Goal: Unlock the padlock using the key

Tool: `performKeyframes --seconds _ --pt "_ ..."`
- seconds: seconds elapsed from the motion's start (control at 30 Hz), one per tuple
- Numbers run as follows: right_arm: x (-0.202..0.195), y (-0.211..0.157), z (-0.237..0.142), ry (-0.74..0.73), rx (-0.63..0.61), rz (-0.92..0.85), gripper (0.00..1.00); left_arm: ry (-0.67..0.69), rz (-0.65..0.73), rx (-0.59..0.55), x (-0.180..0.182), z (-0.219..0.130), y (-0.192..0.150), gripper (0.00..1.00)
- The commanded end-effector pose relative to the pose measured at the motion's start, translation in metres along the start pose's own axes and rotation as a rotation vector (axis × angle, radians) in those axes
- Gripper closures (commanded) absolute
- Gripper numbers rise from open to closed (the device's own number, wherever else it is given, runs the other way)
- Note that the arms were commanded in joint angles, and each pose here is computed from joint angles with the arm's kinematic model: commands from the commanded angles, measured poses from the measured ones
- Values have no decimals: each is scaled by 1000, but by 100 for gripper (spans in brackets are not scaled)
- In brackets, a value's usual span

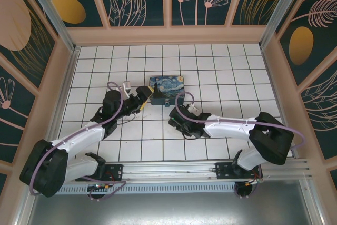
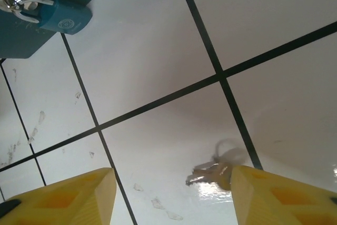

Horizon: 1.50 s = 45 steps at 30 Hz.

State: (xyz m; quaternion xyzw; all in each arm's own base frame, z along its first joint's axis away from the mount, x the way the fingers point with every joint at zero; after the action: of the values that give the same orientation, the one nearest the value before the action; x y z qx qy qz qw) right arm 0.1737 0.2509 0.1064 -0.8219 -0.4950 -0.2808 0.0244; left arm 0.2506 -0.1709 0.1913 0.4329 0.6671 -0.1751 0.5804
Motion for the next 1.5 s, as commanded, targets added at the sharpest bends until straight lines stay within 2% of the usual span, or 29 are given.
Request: performKeyframes --seconds 0.0,0.4,0.6,1.17,1.47 --pt "1 3 -8 -45 -25 -18 35 -2 32 -18 -3 -2 2 2" --pt "13 0 9 -220 -14 -263 36 15 48 -21 -1 -2 2 1" --pt "10 -2 17 -293 1 -358 41 21 51 -17 -1 -1 2 1" --pt "-1 -16 24 -309 44 -392 45 40 50 -8 5 6 3 1" --pt "-12 -16 27 -334 40 -380 52 44 47 -10 7 7 3 1"
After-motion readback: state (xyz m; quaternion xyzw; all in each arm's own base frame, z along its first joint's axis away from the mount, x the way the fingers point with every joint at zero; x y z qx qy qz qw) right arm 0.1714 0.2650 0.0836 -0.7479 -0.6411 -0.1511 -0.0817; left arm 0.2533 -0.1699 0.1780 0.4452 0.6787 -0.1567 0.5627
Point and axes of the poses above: each hand's point on the last joint's axis, 136 mm out from that joint toward the fingers, its own z axis out along the fingers, its own x axis along the line the jaws close on, y = z × x, the point moved 7 cm from there along -z, back along the fingers, and after that the axes turned 3 degrees about z, right-handed, at the moved point
